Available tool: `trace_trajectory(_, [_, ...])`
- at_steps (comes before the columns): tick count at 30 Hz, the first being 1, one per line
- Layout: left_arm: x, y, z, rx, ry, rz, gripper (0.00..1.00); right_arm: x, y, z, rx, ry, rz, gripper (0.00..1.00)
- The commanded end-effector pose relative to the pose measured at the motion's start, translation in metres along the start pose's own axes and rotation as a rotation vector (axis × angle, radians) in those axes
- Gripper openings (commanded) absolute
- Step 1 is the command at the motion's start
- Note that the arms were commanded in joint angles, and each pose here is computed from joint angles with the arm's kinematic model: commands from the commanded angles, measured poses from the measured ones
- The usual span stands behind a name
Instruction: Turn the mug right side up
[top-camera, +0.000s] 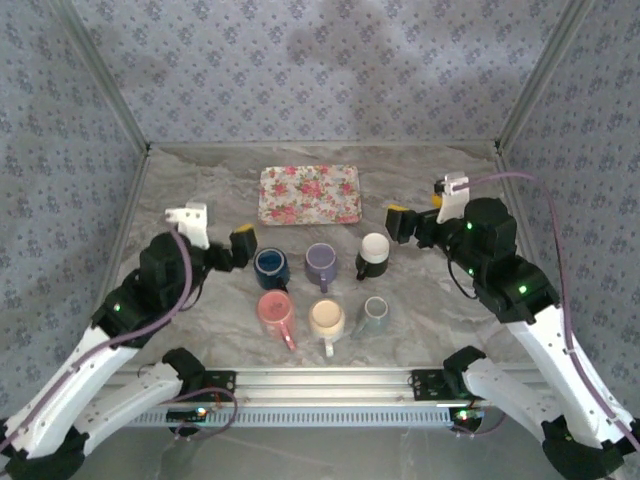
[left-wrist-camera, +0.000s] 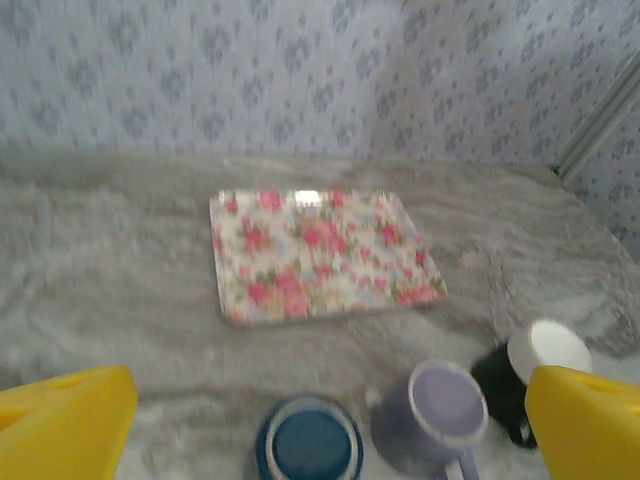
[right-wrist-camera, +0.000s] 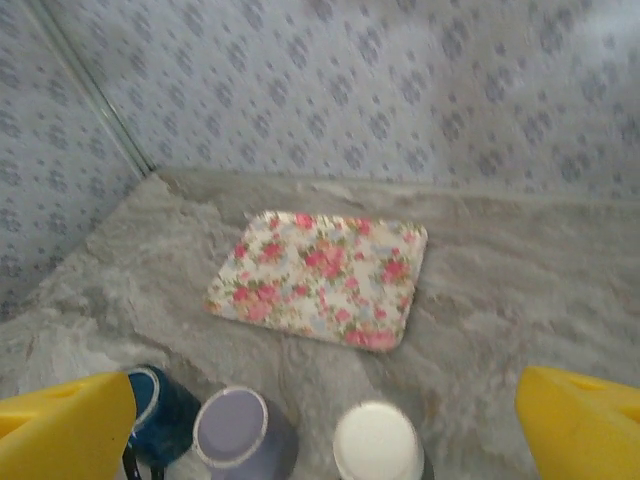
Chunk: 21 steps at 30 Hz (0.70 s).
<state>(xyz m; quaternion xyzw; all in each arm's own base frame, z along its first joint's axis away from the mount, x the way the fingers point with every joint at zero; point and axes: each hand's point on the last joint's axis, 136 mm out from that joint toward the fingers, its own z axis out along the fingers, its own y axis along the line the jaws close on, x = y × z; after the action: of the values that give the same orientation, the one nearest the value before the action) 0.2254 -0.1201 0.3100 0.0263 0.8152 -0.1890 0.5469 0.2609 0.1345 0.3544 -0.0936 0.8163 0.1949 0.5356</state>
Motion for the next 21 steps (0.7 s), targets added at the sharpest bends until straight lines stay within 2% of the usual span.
trace_trajectory(1, [0.044, 0.010, -0.009, 0.011, 0.162, -0.173, 1.00, 0.048, 0.000, 0.006, 0.039, 0.271, 0.055, 1.00])
trace_trajectory(5, [0.087, 0.019, -0.002, -0.065, 0.390, -0.131, 1.00, 0.069, -0.011, 0.003, 0.142, 0.369, 0.035, 1.00])
trace_trajectory(8, [0.099, 0.019, 0.002, -0.081, 0.470, -0.096, 1.00, 0.081, -0.021, 0.006, 0.229, 0.463, 0.045, 1.00])
trace_trajectory(12, [0.093, 0.016, 0.010, -0.076, 0.458, -0.055, 1.00, 0.100, -0.025, 0.017, 0.331, 0.607, 0.041, 1.00])
trace_trajectory(14, [0.090, 0.014, 0.016, -0.073, 0.453, -0.042, 1.00, 0.107, -0.040, 0.022, 0.460, 0.639, 0.161, 1.00])
trace_trajectory(18, [0.088, 0.013, 0.028, -0.081, 0.438, -0.027, 1.00, 0.118, -0.036, 0.049, 0.480, 0.650, 0.435, 1.00])
trace_trajectory(21, [0.089, 0.009, 0.036, -0.067, 0.418, -0.048, 1.00, 0.116, -0.037, 0.071, 0.505, 0.645, 0.481, 1.00])
